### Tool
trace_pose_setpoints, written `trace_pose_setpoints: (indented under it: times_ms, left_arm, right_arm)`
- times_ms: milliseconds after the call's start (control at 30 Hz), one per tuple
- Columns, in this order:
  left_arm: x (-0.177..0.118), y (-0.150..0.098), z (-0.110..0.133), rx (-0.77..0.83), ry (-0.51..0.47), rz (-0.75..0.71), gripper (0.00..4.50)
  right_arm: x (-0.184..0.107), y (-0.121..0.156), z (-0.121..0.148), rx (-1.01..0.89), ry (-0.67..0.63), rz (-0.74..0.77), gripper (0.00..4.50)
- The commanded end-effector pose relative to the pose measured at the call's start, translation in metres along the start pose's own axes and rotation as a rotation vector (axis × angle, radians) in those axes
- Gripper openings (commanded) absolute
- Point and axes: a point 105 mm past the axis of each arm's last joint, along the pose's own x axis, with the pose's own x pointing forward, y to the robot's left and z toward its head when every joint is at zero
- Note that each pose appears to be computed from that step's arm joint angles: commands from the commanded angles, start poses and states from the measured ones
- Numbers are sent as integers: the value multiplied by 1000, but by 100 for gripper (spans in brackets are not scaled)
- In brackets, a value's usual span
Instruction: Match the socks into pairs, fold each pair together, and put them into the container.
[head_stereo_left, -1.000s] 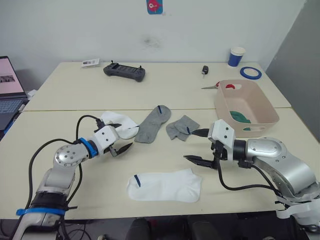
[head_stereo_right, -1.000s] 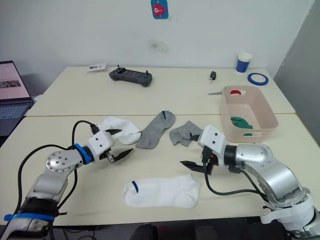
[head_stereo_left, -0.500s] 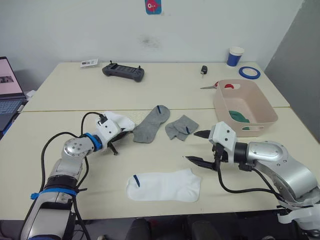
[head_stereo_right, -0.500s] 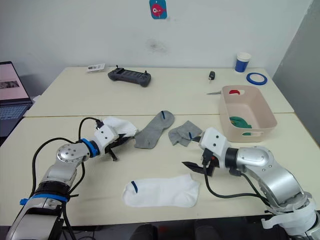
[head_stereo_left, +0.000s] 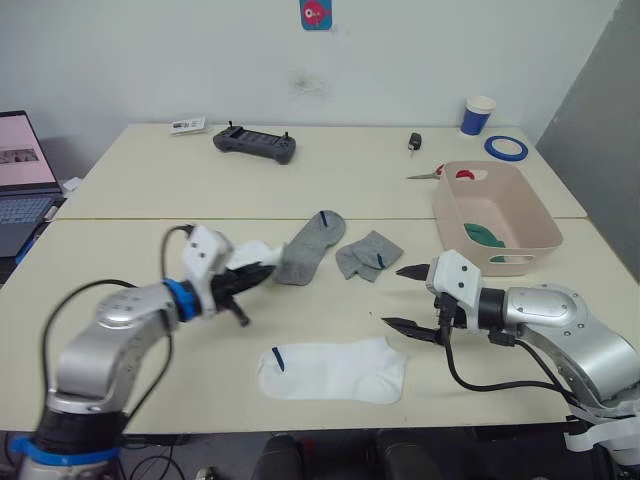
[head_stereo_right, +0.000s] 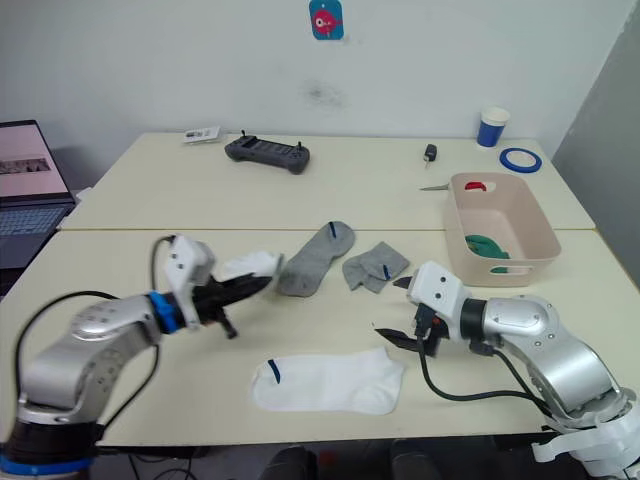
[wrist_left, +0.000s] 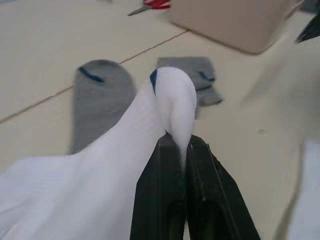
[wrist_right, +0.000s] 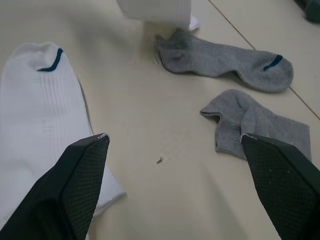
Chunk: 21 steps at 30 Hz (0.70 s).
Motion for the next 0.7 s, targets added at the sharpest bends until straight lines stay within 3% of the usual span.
trace_pose_setpoints:
  times_ms: [33,267,400,533,700]
  left_arm:
    - [29,-24,2,-10,2,-34,2]
    - [91,-64,-12,-64,36,-98,2]
    - [107,-79,-10,-108,22,-150,2]
    - [105,-84,-5,-55,10,-187,96]
    - [97,-86,14,12,-62,-209,258]
  right_arm:
    - [-10,-10,2,-48,17,-47,450]
    - [-27,-16,-12,-53,116,-86,450]
    - [-34,-16,-17,-44,145,-101,450]
    - [-38,-15,-20,-40,161,-109,450]
    - [-40,-18,-23,-47,175,-116,450]
